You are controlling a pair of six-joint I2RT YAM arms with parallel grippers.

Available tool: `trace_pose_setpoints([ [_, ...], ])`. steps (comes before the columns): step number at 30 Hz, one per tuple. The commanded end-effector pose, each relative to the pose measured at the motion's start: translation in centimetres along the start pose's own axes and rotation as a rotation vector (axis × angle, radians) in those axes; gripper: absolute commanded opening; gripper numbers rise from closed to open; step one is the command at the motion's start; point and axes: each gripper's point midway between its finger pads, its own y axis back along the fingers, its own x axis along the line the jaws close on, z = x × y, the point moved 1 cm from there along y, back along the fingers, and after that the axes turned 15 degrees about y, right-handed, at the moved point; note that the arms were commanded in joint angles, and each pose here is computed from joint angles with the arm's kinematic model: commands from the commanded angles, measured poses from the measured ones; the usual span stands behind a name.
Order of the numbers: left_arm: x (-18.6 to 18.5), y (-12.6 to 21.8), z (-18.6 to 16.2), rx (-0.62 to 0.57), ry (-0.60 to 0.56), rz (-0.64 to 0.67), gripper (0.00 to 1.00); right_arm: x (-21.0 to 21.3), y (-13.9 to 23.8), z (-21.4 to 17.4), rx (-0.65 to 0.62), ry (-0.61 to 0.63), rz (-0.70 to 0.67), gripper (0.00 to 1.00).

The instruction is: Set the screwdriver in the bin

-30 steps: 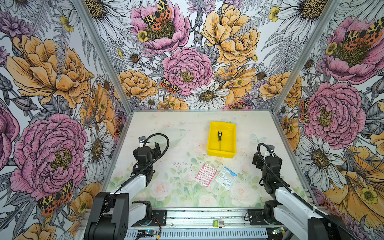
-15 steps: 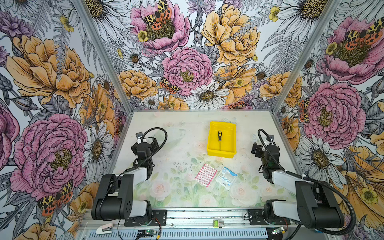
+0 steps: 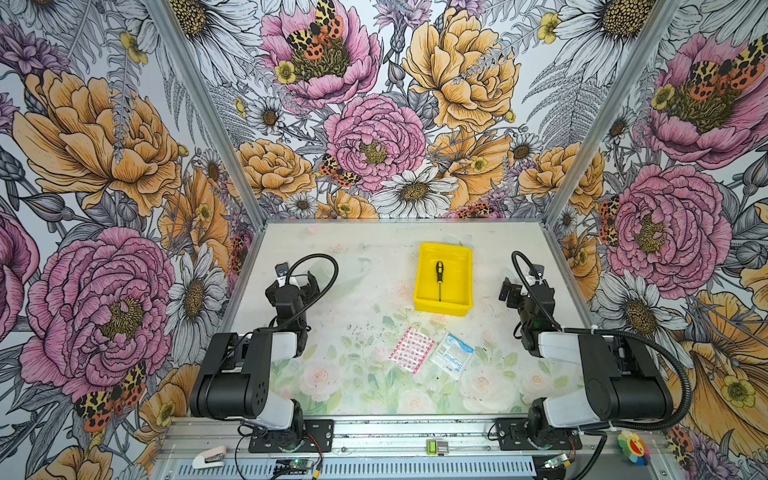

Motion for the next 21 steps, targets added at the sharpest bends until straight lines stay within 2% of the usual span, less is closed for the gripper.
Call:
trace_pose_setpoints([
  [1, -0.5, -0.1, 0.3, -0.033, -0.004, -0.046, 0.99, -0.2, -0.5, 1.4, -0.057, -0.026, -0.005, 1.0],
  [21, -1.1, 0.0, -0.3, -0.035, -0.037, -0.065, 0.99, 0.8, -0.8, 1.0, -0.058, 0.013, 0.012, 1.0],
])
